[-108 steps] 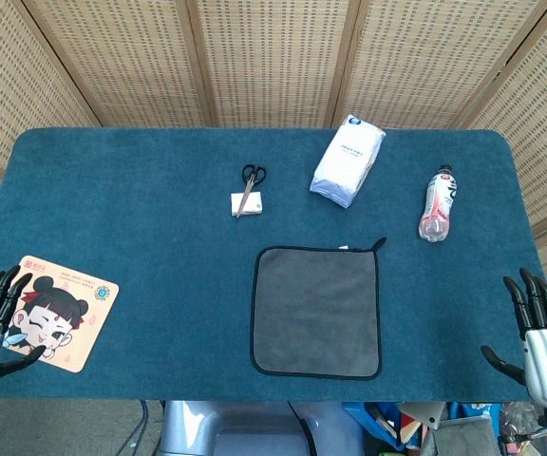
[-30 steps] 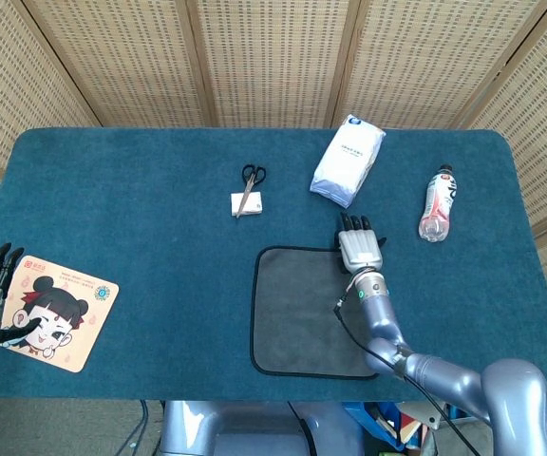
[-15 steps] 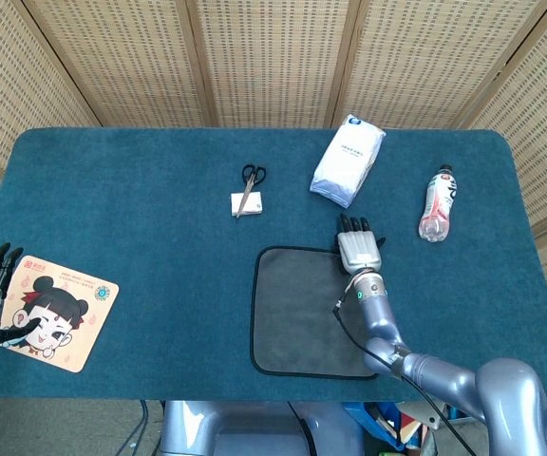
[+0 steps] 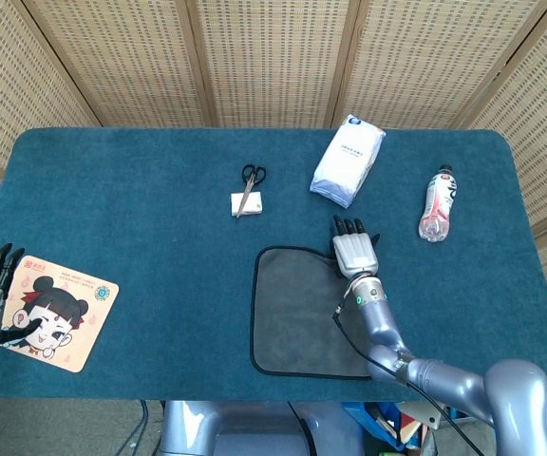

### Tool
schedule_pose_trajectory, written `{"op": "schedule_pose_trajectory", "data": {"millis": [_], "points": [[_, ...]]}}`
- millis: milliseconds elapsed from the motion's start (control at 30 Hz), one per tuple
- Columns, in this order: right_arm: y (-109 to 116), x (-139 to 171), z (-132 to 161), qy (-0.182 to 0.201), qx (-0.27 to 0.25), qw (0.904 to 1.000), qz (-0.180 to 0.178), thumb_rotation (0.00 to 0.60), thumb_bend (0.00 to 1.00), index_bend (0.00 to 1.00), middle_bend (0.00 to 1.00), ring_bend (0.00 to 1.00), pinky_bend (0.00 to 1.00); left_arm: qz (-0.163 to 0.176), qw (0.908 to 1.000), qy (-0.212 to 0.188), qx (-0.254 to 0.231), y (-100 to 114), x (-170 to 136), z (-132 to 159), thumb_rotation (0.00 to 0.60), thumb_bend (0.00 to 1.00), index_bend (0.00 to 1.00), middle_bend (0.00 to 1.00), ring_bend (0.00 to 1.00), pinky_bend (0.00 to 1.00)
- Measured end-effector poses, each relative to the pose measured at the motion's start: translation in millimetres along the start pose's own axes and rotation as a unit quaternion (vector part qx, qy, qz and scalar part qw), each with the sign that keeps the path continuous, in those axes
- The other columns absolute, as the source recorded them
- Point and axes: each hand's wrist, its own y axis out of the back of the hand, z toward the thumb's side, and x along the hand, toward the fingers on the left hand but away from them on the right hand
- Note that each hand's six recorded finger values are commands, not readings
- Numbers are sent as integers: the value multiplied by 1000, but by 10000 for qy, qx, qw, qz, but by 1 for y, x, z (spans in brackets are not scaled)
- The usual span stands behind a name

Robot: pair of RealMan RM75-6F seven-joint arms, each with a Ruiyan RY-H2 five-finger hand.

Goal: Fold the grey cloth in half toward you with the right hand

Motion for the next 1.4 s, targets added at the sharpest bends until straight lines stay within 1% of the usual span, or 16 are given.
{"op": "schedule_pose_trajectory", "data": {"millis": [233,367,700,933,1400], "points": [[2,20,2,265,-19,9996,-99,600,548,600,0,0,0,14,10000,-59,-15,1,-2,2,600,147,0,0,0,0],[2,37,1,435,90,9988,-207,600,548,601,0,0,0,32,9999,-102,-27,2,-4,4,600,147,0,0,0,0],[-10,94,8,1057,229,9937,-281,600,548,602,0,0,0,83,9995,-284,-57,6,-11,10,600,147,0,0,0,0],[-17,128,15,1345,316,9899,-304,600,549,607,0,0,0,136,9992,-373,-93,10,-17,12,600,147,0,0,0,0],[-41,163,19,1672,618,9839,-143,600,549,607,0,0,0,216,9986,-457,-163,15,-25,12,600,147,0,0,0,0]]}}
